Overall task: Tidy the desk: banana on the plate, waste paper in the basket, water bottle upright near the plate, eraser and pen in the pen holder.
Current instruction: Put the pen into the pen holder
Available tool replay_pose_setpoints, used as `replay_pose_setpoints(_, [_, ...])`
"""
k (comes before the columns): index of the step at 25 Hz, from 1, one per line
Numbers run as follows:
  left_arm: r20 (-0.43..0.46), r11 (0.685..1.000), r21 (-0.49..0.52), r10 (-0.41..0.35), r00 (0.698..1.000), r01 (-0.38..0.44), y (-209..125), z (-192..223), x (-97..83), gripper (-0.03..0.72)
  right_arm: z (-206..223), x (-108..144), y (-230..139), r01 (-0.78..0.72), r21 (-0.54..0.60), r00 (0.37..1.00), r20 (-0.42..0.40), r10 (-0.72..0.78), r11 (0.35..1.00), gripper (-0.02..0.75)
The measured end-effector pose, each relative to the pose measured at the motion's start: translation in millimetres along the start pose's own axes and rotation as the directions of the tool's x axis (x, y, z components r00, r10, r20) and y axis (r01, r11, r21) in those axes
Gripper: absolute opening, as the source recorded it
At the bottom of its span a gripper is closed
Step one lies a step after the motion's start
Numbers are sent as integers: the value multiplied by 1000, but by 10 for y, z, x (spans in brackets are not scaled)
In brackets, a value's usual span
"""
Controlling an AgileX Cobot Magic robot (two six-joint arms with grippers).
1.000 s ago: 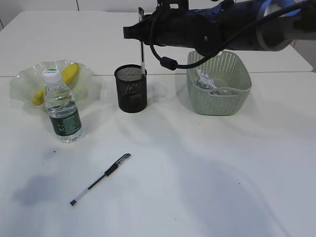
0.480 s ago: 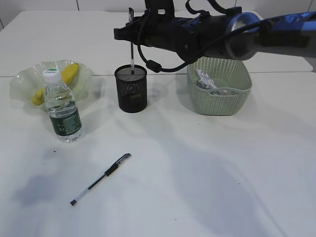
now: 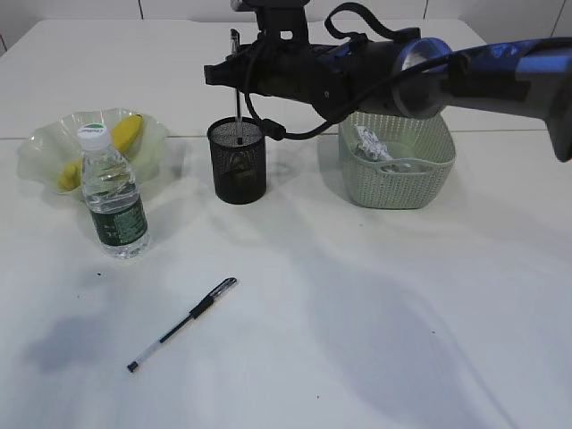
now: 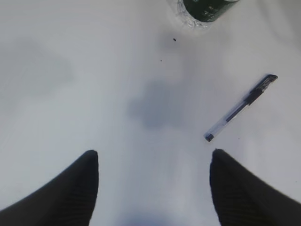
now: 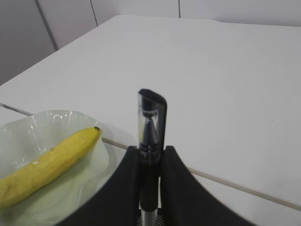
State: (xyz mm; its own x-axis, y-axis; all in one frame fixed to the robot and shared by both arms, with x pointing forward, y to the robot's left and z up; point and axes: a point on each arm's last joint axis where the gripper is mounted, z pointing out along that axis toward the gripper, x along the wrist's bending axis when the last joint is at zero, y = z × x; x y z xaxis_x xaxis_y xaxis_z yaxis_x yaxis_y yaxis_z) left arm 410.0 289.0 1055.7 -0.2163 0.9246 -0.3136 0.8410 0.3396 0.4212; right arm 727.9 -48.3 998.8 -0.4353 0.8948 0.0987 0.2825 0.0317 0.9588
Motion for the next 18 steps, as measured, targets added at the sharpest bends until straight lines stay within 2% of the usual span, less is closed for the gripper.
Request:
replay_pose_setpoints(4, [0, 1000, 0, 0, 1000, 0, 0, 0, 0, 526, 0, -7, -26, 2, 29, 1000, 8, -3, 1000, 64])
replay_pose_setpoints(12, [-1, 1000, 0, 1, 1000, -1, 0, 0, 1, 526, -2, -15, -56, 3, 62, 1000, 16, -4, 998, 148])
replay_pose_setpoints(18, [-1, 1000, 0, 1, 1000, -1, 0, 0, 1, 526, -2, -16, -60, 3, 66, 1000, 17, -4, 998, 169])
